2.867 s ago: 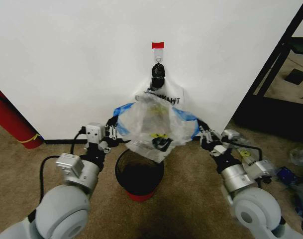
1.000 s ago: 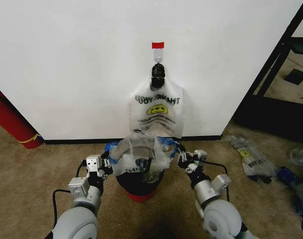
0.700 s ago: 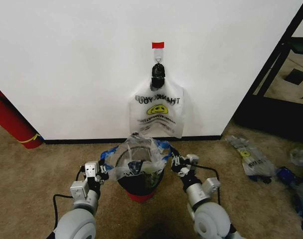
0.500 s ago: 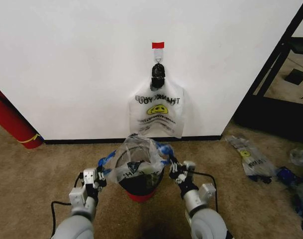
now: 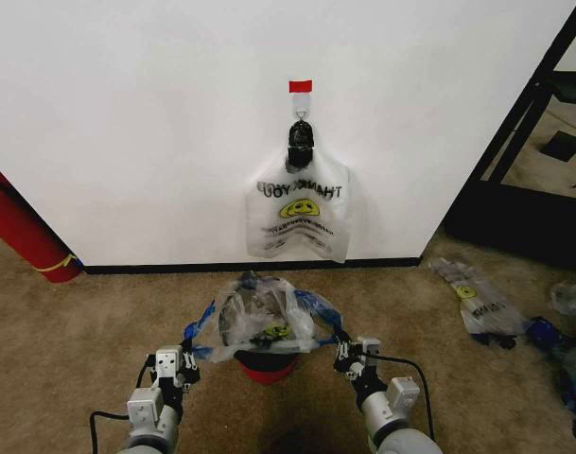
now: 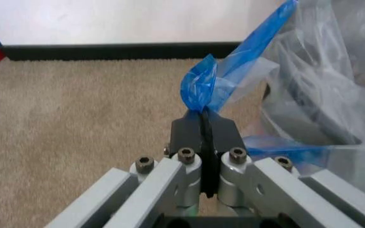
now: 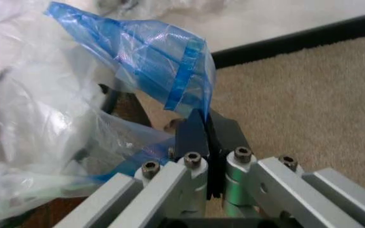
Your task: Pick up the garbage bag from the wall and place it over the trash bin.
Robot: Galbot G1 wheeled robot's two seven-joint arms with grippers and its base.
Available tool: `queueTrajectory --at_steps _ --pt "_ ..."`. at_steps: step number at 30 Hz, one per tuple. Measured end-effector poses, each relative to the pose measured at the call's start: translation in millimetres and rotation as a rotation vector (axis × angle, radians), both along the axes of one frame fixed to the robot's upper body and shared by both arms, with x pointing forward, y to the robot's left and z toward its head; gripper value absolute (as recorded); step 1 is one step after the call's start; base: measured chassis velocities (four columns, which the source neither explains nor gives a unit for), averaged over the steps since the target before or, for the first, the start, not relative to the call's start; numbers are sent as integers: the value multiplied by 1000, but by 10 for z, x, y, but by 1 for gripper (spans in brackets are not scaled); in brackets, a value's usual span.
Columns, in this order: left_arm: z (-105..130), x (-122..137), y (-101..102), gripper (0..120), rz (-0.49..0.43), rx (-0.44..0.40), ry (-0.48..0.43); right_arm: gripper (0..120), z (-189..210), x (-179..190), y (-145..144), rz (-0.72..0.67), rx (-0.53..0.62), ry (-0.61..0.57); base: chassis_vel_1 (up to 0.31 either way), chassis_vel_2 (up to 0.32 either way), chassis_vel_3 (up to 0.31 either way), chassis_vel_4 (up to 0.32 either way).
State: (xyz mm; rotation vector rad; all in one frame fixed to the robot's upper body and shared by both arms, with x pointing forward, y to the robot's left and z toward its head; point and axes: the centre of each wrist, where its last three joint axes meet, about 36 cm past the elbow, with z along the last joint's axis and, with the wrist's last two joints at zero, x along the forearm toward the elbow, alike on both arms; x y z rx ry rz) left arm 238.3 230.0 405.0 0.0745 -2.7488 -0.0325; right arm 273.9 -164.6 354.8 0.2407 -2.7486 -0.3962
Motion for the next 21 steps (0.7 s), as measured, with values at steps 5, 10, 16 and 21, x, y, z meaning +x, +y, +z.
queueTrajectory --at_steps 5,10,16,21 --pt "91 -99 -32 0 -4 -11 -1 0 -2 -50 56 10 12 9 0 0 0 0" --pt "194 -180 -62 0 -8 -13 -13 0 90 -206 114 43 23 15 0 0 0 0" --pt "180 -282 -27 0 -30 25 9 0 4 -334 101 75 -25 45 0 0 0 0" --pt "126 -299 19 0 -38 59 32 0 -47 -298 95 80 -40 56 0 0 0 0"
